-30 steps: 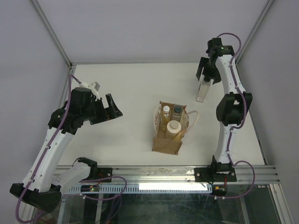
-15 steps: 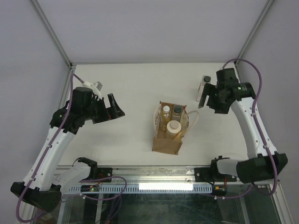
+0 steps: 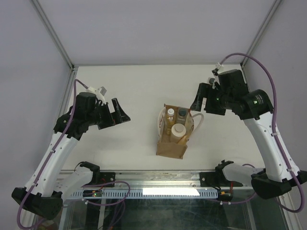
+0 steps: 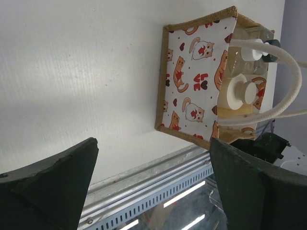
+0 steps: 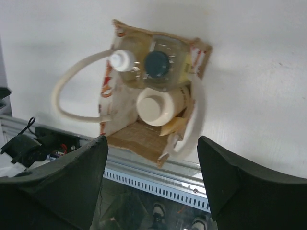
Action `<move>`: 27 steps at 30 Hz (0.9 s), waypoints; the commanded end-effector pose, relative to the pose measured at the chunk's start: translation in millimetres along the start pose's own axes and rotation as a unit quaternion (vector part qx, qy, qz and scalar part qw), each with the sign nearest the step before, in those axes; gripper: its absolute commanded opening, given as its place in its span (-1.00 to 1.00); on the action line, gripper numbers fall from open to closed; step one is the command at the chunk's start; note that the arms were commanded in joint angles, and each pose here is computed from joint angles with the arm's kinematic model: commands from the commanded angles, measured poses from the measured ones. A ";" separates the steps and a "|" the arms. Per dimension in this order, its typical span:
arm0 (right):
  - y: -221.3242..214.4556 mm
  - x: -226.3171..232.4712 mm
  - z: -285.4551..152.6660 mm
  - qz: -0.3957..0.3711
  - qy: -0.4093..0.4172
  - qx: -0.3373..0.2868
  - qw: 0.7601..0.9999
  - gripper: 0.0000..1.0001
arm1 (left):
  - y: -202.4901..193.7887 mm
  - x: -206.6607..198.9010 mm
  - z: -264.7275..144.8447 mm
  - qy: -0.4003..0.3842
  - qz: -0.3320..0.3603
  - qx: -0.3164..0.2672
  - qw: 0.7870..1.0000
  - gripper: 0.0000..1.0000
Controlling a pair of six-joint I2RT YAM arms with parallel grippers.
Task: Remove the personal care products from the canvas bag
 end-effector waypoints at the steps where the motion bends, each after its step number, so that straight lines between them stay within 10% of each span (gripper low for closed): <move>1: 1.1 43.1 -12.7 -0.039 0.040 -0.009 0.998 0.55 | 3.5 -11.1 -10.2 -0.036 -0.002 -0.033 0.999 0.98; 20: -80.1 43.1 59.4 -0.225 -0.033 0.105 0.968 0.28 | -6.5 -6.3 -15.8 -0.024 -0.009 -0.036 0.999 0.98; 27: -83.7 30.8 66.5 -0.376 0.014 0.116 0.919 0.26 | -4.1 -5.6 -11.7 -0.021 -0.006 -0.032 0.999 0.98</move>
Point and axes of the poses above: each gripper's point midway between its finger pads, its own z axis out along the fingers, its own x axis along the line the jaws close on, y = z × x, the point moved 6 cm from there along -z, back along the fingers, and after that the axes turned 13 degrees about z, right-handed, at the moved point
